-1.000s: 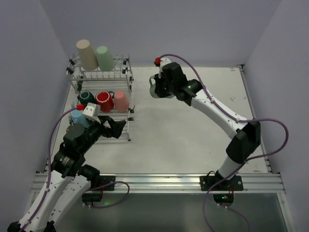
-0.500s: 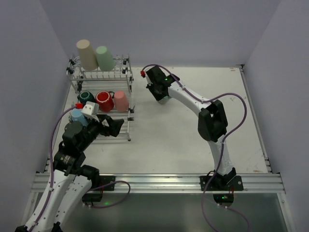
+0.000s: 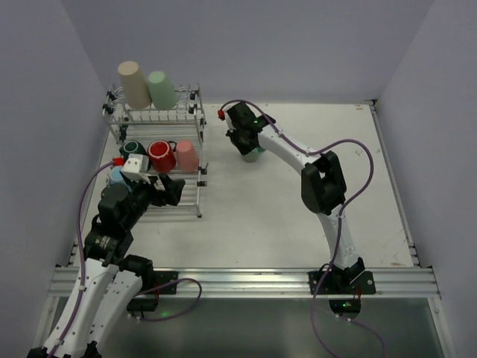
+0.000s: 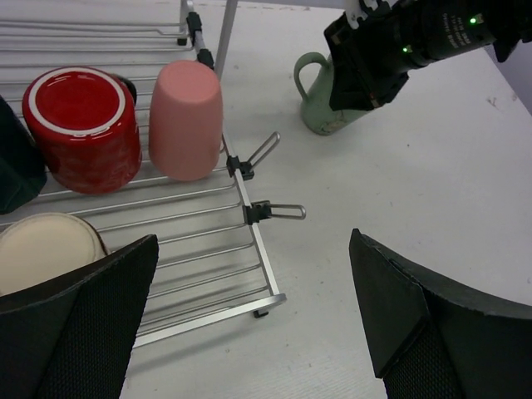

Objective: Unload the cups from the dish rack

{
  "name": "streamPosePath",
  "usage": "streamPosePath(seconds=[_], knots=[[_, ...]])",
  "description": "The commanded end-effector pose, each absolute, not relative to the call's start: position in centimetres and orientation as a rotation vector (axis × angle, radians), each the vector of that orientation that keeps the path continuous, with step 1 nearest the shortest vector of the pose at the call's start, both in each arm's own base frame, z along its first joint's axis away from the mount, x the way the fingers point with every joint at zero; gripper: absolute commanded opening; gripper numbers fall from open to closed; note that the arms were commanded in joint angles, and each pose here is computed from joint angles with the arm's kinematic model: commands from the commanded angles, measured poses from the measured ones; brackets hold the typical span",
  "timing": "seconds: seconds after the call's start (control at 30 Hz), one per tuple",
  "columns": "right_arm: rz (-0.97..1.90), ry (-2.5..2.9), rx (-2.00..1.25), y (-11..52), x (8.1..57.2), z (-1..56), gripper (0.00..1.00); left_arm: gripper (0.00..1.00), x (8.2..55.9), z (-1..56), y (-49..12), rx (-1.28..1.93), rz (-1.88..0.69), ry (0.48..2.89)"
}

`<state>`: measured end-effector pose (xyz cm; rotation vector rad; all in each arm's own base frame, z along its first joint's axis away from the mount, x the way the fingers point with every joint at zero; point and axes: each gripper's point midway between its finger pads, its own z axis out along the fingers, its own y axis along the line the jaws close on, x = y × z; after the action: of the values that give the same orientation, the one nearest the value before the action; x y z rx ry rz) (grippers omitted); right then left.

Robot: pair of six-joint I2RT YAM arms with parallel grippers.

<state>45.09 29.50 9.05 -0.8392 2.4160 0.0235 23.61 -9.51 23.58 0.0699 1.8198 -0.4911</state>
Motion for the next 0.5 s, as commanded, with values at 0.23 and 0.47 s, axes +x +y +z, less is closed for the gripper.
streamPosePath(seconds=[0.23,0.47], knots=[[0.044,2.177,-0.920,30.0,46.2,17.7,0.41,1.00,24.7,23.3,-4.9,-0.152,-0.263,1.842],[0.254,2.036,-0.807,30.5,43.2,25.8,0.73,1.00,24.6,23.0,-1.0,-0.347,-0.067,1.844]])
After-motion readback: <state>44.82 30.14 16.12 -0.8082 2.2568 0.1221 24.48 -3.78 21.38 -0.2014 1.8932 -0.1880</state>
